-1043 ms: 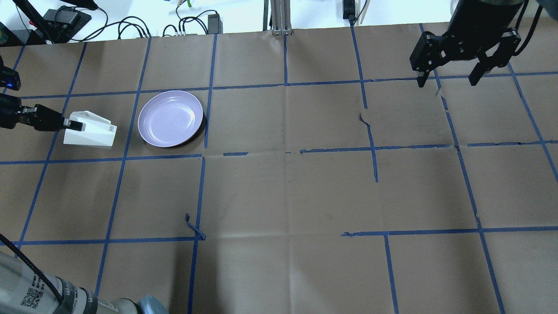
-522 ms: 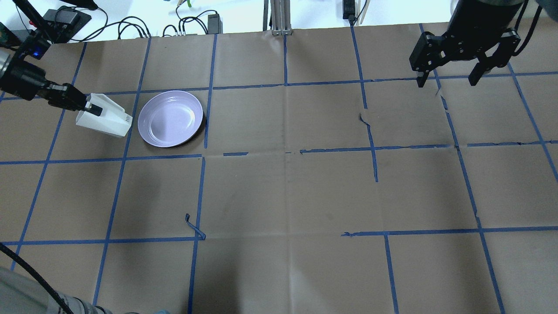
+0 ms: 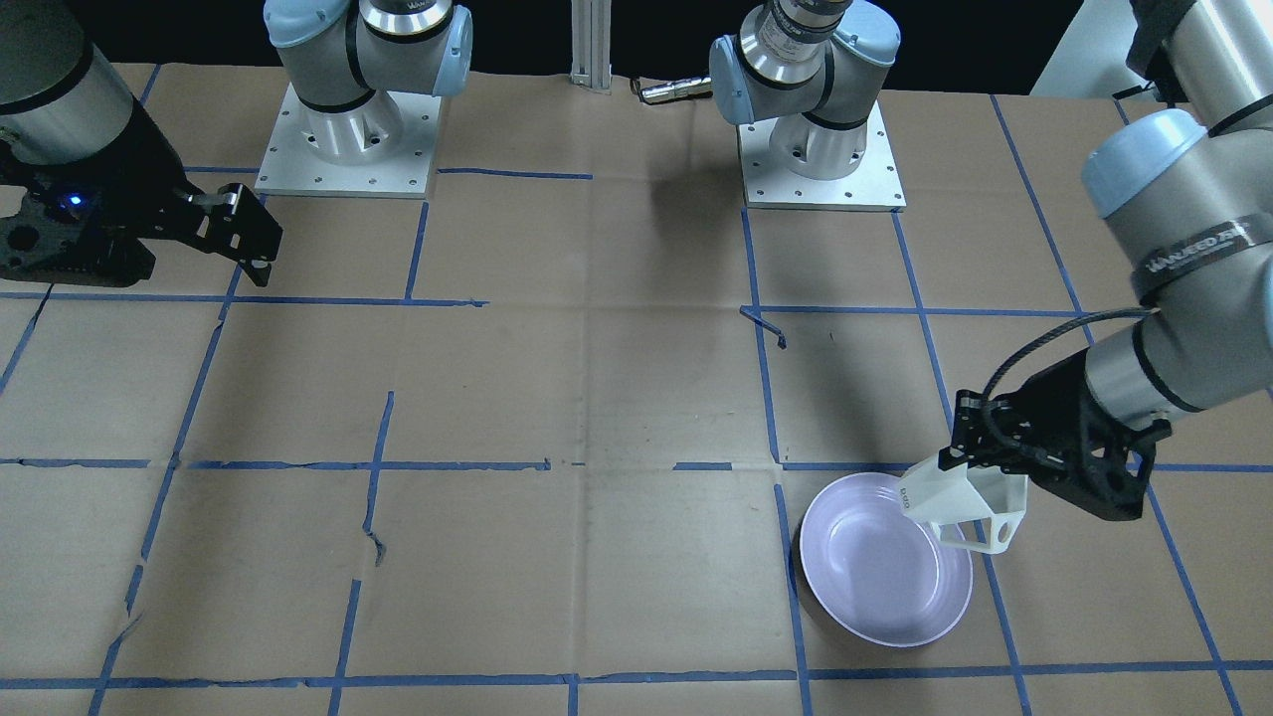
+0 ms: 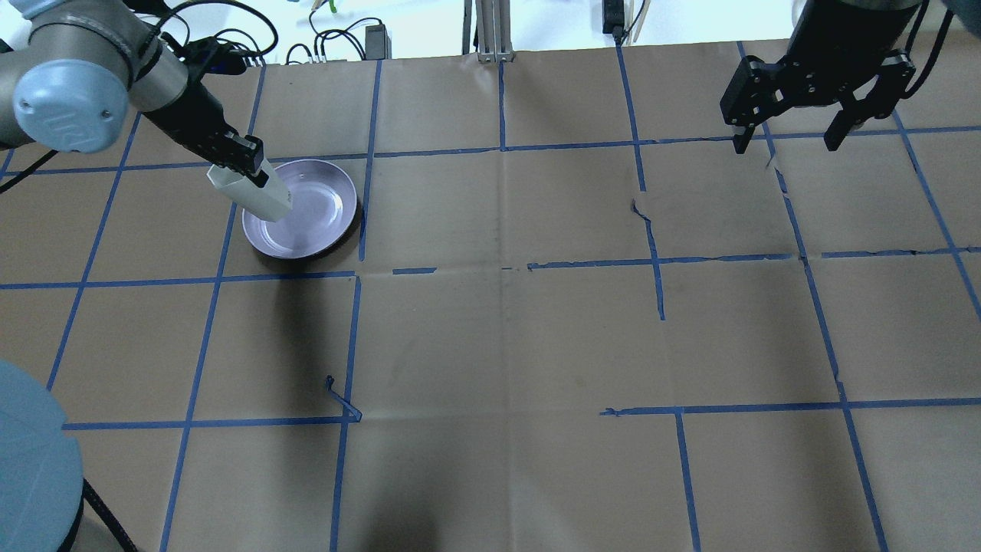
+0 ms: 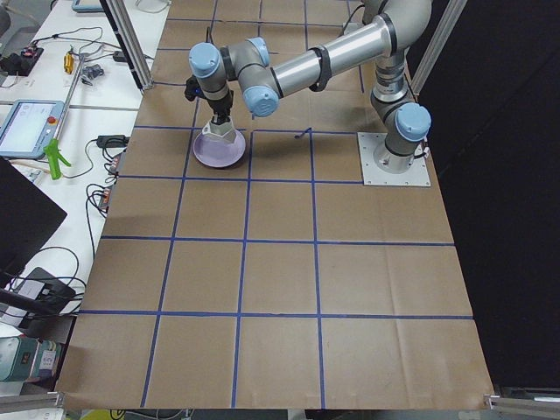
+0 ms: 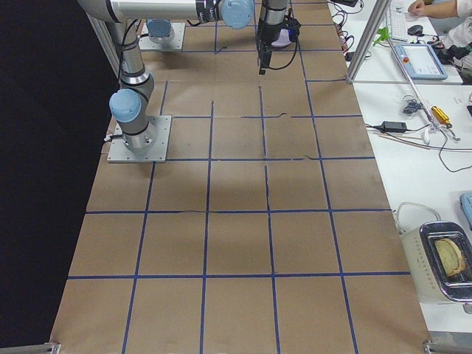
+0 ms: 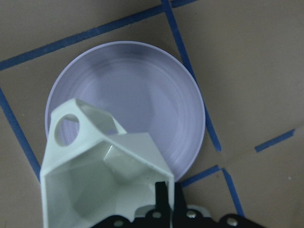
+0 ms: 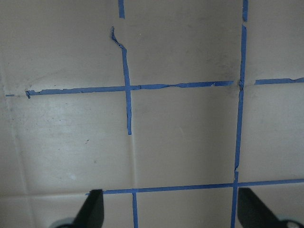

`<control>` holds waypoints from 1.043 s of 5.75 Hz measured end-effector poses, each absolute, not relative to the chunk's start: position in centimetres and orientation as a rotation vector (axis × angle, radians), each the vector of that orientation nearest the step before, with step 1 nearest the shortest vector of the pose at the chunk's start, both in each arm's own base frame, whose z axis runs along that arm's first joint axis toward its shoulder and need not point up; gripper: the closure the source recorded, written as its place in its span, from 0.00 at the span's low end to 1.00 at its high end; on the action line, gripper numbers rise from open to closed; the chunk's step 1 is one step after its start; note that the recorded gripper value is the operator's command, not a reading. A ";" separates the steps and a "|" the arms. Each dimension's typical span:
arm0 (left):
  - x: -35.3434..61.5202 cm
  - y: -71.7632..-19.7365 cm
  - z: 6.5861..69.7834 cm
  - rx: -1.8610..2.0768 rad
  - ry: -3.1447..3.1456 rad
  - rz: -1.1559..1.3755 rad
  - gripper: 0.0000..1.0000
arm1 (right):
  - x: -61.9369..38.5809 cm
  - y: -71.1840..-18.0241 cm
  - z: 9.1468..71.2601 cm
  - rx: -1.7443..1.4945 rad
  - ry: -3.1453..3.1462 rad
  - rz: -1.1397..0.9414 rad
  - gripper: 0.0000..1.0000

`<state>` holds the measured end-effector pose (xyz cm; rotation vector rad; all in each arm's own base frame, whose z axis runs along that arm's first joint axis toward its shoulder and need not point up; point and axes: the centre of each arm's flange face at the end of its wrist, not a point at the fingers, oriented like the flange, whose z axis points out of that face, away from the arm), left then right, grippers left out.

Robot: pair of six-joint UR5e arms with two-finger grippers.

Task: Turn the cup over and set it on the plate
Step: 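Lift the mug with the left gripper and turn it upright over the plate, then lower the upright mug onto the lavender plate and open the left gripper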

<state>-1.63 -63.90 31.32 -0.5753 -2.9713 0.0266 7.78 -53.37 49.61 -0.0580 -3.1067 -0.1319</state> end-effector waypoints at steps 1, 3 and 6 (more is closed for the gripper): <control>-3.8 -64.0 29.0 -0.639 -3.047 0.047 1.00 | 7.8 -53.4 49.6 -0.058 -3.107 -0.132 0.00; -5.4 -63.9 26.3 -0.690 -3.083 0.044 0.30 | 7.8 -53.4 49.6 -0.058 -3.107 -0.132 0.00; -5.6 -63.8 25.7 -0.688 -3.083 0.026 0.01 | 7.8 -53.4 49.6 -0.058 -3.107 -0.132 0.00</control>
